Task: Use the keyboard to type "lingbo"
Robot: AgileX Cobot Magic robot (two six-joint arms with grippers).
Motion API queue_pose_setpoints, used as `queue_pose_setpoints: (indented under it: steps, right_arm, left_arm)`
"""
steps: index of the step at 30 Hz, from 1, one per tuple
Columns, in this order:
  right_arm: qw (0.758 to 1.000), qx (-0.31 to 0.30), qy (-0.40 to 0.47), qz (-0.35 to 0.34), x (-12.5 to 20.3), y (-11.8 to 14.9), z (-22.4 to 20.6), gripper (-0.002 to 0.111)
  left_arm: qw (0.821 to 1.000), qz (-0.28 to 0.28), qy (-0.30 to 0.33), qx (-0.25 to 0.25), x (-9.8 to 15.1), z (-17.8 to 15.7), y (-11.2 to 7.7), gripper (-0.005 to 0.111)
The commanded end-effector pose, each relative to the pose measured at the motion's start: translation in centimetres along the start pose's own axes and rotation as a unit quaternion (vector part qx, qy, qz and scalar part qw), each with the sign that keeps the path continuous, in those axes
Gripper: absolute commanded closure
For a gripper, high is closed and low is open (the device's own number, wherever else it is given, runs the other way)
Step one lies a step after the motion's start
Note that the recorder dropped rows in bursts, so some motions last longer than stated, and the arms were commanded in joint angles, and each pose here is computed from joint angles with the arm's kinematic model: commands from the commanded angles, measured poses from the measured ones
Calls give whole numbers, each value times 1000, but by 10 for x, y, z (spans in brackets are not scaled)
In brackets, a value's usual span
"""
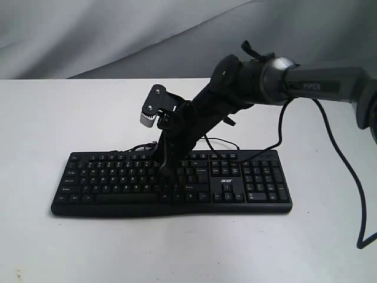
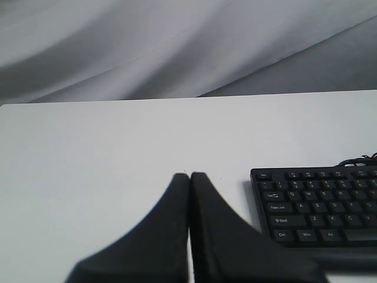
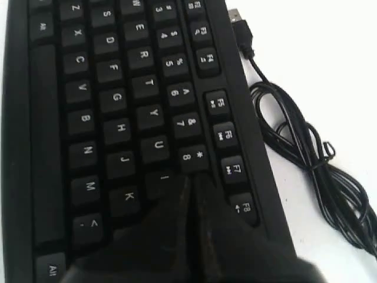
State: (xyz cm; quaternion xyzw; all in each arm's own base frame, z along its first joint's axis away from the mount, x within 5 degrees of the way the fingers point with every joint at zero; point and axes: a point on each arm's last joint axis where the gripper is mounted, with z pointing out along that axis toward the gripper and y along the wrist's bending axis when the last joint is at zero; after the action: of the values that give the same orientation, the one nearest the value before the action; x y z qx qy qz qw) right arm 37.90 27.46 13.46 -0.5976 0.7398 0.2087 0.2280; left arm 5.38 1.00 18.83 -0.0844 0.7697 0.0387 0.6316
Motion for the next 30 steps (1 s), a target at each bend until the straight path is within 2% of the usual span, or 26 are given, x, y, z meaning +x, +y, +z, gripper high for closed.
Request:
queue_pose_setpoints:
  steps: [1, 30]
  right_arm:
    - [1000, 10, 10, -4, 8, 2, 4, 108]
    - [1000, -6, 20, -23, 5, 11, 8, 108]
  left_arm:
    - [1000, -6, -1, 0, 1, 0, 0, 106]
    - [1000, -6, -1, 0, 1, 0, 0, 106]
